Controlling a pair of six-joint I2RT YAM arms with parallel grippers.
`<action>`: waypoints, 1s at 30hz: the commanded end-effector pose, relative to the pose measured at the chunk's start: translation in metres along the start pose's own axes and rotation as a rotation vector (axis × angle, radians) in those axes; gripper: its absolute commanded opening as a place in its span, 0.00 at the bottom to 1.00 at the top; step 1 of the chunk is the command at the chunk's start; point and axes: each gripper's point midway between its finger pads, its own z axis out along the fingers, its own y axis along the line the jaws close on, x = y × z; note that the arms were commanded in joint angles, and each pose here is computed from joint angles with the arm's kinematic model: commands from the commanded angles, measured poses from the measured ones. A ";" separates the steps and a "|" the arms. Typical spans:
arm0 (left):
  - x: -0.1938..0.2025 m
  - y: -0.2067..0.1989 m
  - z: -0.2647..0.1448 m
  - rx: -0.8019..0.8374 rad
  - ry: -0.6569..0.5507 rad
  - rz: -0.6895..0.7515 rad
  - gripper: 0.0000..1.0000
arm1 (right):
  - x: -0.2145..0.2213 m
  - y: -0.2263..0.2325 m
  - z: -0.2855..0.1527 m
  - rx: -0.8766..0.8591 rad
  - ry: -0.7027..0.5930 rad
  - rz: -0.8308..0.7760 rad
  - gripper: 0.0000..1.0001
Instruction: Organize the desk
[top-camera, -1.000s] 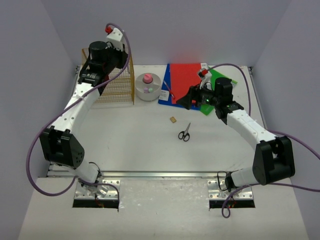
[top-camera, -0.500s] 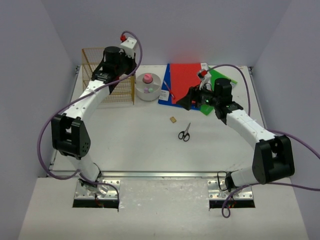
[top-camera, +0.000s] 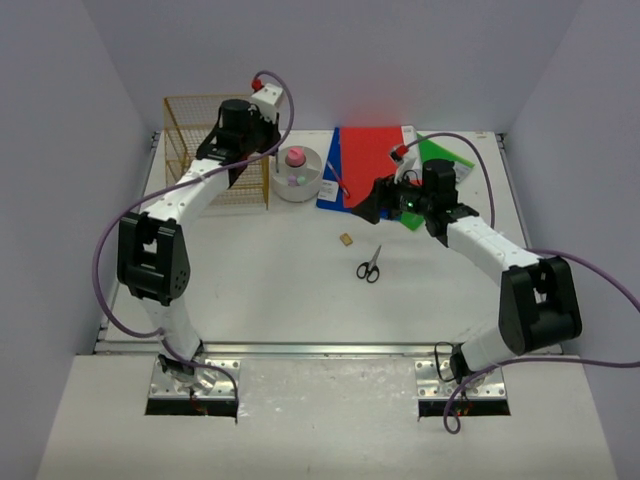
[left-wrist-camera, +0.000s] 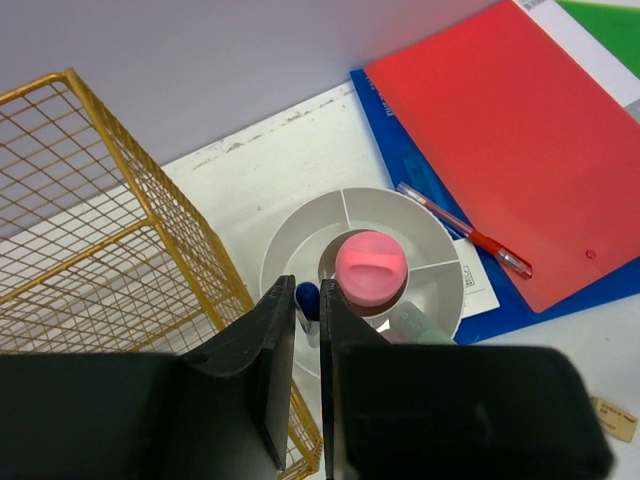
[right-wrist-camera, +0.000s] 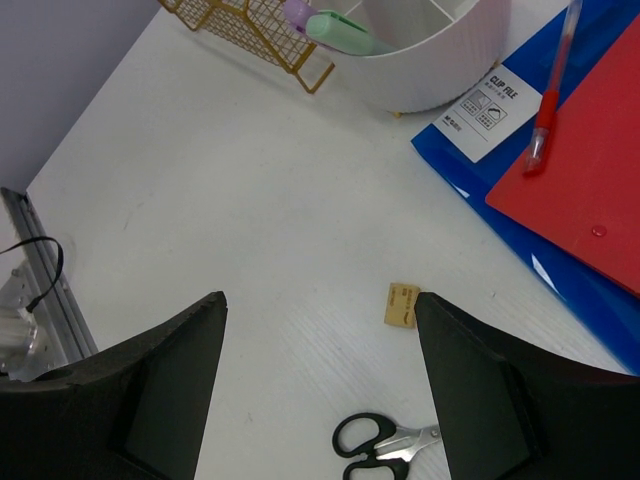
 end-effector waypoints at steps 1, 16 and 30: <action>-0.012 -0.008 0.011 0.030 -0.087 0.012 0.00 | -0.021 -0.007 0.002 0.023 -0.047 -0.054 0.77; 0.019 -0.033 -0.017 0.109 -0.248 0.081 0.03 | -0.035 -0.035 0.014 0.149 -0.008 -0.012 0.72; 0.024 -0.023 -0.035 0.032 -0.284 0.155 0.59 | -0.049 -0.072 0.043 0.242 0.041 0.033 0.67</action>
